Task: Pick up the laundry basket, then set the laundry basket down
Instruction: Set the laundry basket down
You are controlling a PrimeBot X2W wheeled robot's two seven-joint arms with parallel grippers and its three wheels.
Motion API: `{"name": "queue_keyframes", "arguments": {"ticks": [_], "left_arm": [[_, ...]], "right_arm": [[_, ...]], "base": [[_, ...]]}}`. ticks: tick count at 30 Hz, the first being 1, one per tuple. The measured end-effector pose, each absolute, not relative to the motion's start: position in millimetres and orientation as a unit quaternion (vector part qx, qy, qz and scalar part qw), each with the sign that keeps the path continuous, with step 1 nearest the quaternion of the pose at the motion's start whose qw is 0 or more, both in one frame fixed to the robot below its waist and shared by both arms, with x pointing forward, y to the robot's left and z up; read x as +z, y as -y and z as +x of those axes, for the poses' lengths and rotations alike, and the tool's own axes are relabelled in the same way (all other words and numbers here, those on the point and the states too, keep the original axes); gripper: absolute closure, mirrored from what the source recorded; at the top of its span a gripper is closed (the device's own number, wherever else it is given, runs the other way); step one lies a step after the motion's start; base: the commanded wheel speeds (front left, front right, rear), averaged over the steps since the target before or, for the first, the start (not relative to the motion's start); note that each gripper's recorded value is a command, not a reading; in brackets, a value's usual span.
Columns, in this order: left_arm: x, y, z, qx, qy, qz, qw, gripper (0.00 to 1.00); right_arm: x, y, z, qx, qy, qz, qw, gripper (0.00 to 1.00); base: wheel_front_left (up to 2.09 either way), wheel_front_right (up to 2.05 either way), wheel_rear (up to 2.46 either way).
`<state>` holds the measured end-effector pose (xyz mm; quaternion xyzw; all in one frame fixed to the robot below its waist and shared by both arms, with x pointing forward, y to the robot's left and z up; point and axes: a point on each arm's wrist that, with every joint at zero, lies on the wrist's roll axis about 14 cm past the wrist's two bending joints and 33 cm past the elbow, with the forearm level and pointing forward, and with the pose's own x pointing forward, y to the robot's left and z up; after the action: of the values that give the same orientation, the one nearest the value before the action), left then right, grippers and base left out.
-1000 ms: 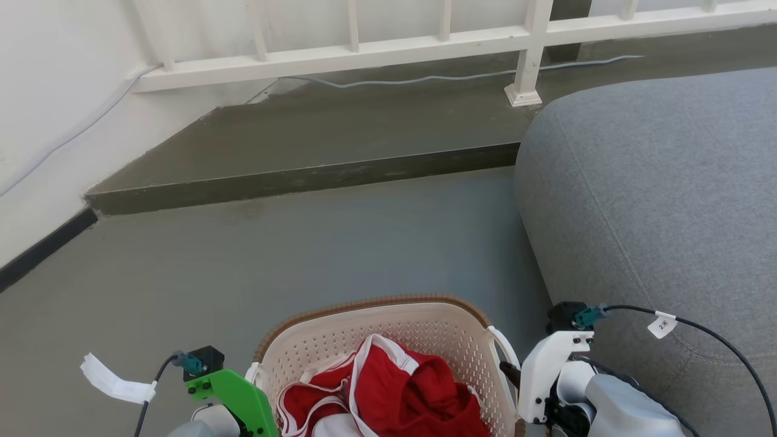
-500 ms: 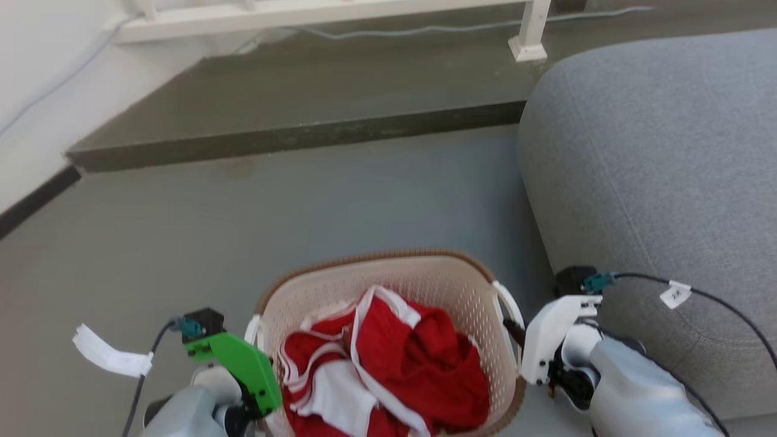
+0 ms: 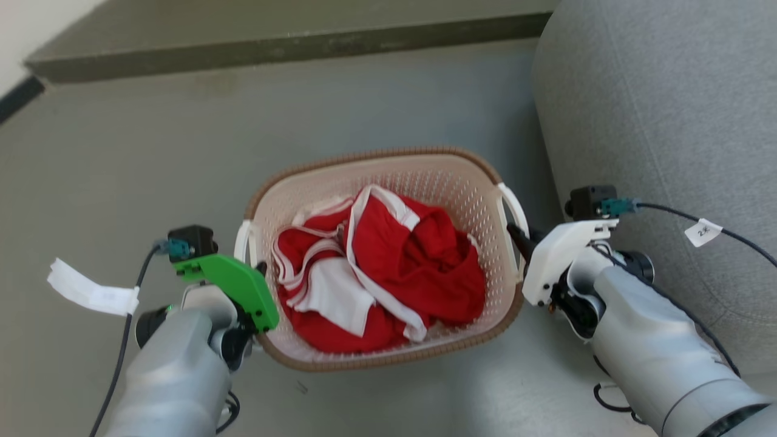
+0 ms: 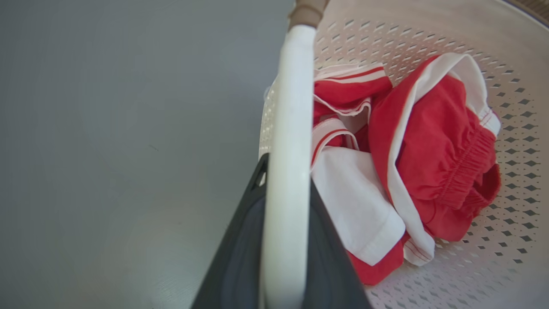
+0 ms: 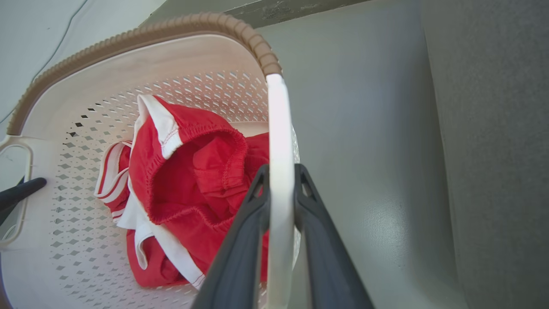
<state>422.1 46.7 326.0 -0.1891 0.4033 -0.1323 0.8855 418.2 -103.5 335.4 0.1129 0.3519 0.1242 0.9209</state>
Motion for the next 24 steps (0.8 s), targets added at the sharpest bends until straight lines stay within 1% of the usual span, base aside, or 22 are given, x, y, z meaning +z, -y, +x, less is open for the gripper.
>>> {"name": "queue_keyframes", "arguments": {"ticks": [11, 19, 24], "left_arm": [[305.6, -50.1, 466.1, -0.121, -0.384, -0.187, 0.896, 1.00], [286.3, -52.7, 489.6, -0.113, -0.376, -0.192, 0.899, 1.00], [266.3, -51.9, 497.8, -0.107, -0.382, -0.197, 0.897, 1.00]], "right_arm": [[314.9, 100.9, 460.1, 0.127, -0.333, 0.105, 0.928, 1.00], [296.5, 99.8, 483.9, 0.131, -0.325, 0.101, 0.931, 1.00], [275.8, 102.3, 493.5, 0.131, -0.335, 0.095, 0.928, 1.00]], "base": [[0.00, 0.00, 0.00], [0.00, 0.00, 0.00], [0.00, 0.00, 0.00]]}}
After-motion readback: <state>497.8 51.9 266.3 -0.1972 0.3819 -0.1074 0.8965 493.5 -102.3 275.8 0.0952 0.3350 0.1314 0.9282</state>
